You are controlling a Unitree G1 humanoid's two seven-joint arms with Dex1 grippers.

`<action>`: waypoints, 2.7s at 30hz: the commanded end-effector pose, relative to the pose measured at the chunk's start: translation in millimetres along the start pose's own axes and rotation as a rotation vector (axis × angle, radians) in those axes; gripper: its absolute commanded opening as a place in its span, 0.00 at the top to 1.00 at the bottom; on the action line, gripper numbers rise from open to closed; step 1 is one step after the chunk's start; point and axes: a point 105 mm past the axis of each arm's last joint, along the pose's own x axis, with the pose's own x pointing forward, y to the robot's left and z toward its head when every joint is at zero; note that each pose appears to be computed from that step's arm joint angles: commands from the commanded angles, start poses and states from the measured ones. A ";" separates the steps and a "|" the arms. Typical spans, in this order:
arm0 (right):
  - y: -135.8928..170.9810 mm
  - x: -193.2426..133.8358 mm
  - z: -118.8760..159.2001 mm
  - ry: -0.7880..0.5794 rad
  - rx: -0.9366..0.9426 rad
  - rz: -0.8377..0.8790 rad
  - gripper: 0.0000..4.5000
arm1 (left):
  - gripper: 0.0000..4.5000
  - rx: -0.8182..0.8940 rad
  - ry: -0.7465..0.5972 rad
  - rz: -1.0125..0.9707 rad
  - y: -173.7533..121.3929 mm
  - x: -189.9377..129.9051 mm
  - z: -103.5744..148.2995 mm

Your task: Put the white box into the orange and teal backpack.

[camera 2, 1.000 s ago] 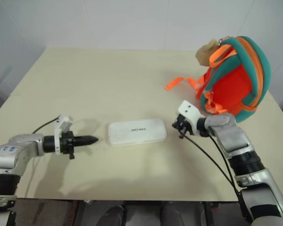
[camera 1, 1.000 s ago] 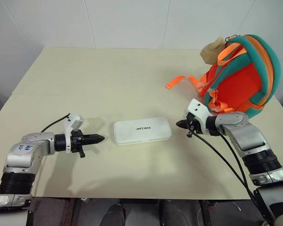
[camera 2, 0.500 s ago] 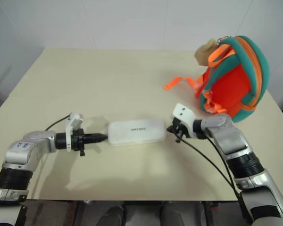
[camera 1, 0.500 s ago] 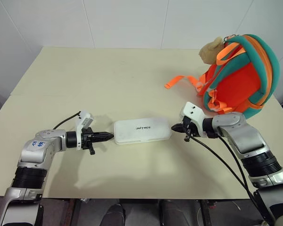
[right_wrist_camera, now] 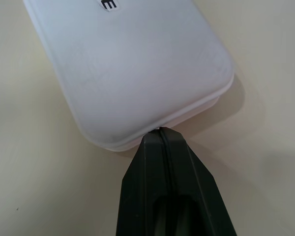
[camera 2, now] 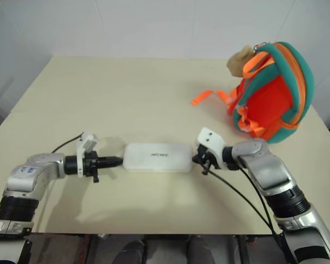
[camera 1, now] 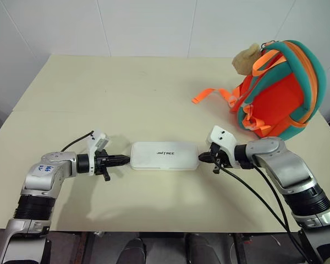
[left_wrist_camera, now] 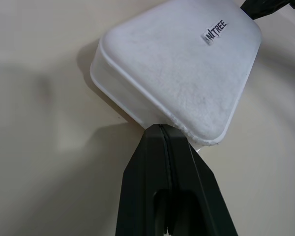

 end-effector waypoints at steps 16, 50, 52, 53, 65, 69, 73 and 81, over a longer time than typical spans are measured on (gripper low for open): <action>15.3 -2.6 4.5 -0.036 -0.107 0.061 0.97 | 1.00 0.070 -0.002 -0.062 -14.1 5.0 2.5; -20.9 -51.4 1.5 -0.009 -0.169 -0.067 0.00 | 0.00 0.071 0.011 0.174 21.2 -60.5 15.7; -19.2 -49.4 1.1 -0.016 -0.177 -0.066 0.00 | 0.00 0.090 0.003 0.162 18.4 -61.3 16.5; -18.8 -48.8 0.9 -0.017 -0.179 -0.067 0.00 | 0.00 0.094 0.001 0.159 17.9 -61.6 16.5; -39.5 -20.7 0.5 -0.031 -0.233 -0.186 0.00 | 0.00 0.326 -0.314 0.181 19.3 -68.4 36.1; -37.1 -14.2 4.5 -0.045 -0.255 -0.167 0.00 | 0.00 0.301 -0.221 0.179 21.9 -65.9 18.4; -35.9 -9.6 9.6 -0.059 -0.263 -0.157 0.00 | 0.00 0.318 -0.177 0.158 24.1 -64.3 9.1; -33.5 -5.5 15.8 -0.083 -0.265 -0.141 0.00 | 0.00 0.240 -0.310 0.091 28.2 -50.9 21.4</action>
